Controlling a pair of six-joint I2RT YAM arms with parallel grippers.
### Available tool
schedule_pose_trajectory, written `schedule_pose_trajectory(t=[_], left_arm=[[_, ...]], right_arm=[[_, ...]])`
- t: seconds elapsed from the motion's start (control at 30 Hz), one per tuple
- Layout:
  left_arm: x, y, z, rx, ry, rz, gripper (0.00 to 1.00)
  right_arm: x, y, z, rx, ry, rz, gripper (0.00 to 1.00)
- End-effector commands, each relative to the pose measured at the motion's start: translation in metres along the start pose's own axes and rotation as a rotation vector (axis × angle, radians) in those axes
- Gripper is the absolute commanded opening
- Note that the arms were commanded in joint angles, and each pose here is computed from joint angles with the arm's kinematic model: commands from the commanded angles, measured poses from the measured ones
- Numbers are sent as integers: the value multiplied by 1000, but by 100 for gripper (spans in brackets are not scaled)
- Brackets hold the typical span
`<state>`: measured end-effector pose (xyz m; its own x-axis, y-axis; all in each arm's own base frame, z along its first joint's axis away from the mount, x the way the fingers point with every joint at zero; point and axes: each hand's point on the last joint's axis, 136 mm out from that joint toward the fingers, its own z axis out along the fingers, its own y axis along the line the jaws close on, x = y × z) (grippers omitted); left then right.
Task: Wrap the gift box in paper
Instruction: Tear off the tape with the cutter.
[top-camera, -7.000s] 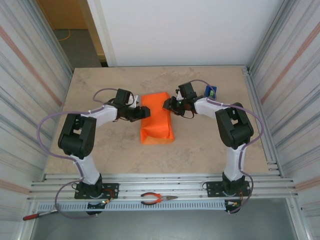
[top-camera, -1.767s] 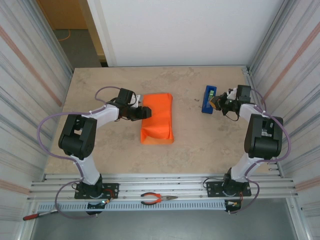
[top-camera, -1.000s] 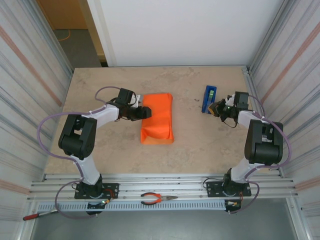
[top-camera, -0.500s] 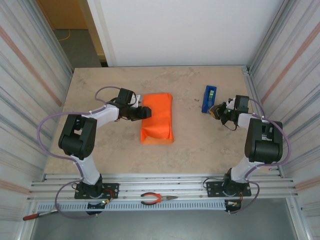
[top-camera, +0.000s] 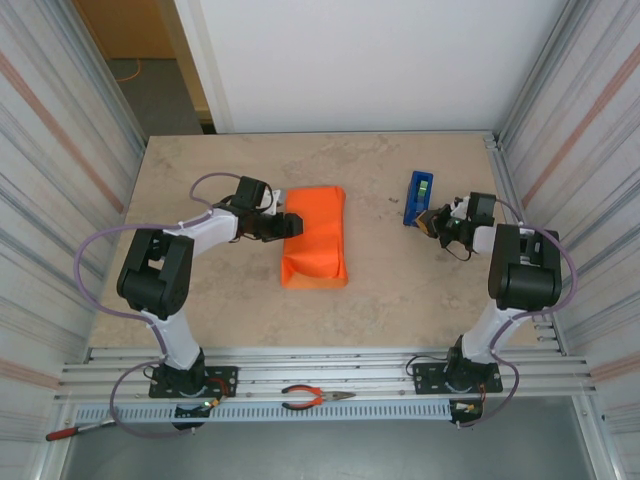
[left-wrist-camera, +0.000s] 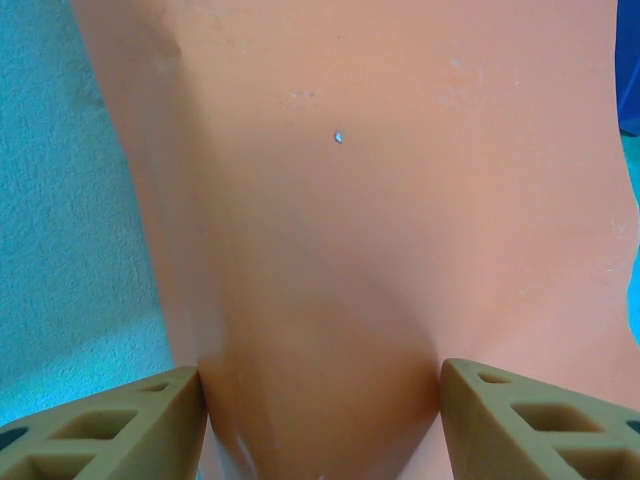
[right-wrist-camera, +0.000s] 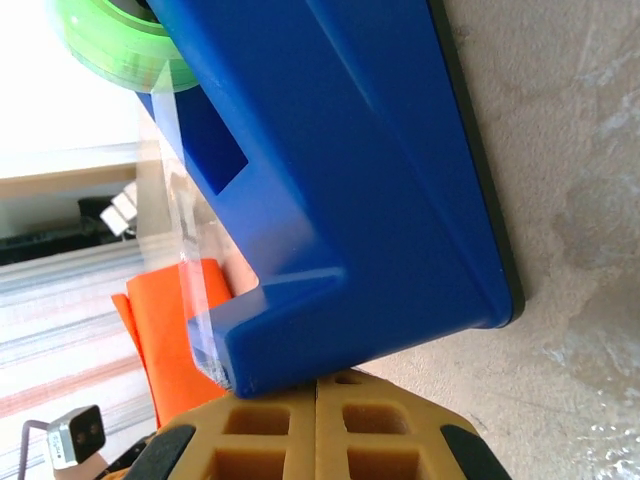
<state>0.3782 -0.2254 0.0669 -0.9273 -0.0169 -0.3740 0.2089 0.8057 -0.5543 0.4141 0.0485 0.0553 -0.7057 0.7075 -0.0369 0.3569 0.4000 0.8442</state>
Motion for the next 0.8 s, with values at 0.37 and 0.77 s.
schedule_pose_trajectory(t=[0.37, 0.77], left_arm=[[45, 28, 17, -125, 147, -11, 62], [47, 28, 17, -122, 150, -12, 62]], right_arm=[[46, 42, 11, 6, 136, -77, 0], [131, 133, 59, -34, 421, -375, 0]])
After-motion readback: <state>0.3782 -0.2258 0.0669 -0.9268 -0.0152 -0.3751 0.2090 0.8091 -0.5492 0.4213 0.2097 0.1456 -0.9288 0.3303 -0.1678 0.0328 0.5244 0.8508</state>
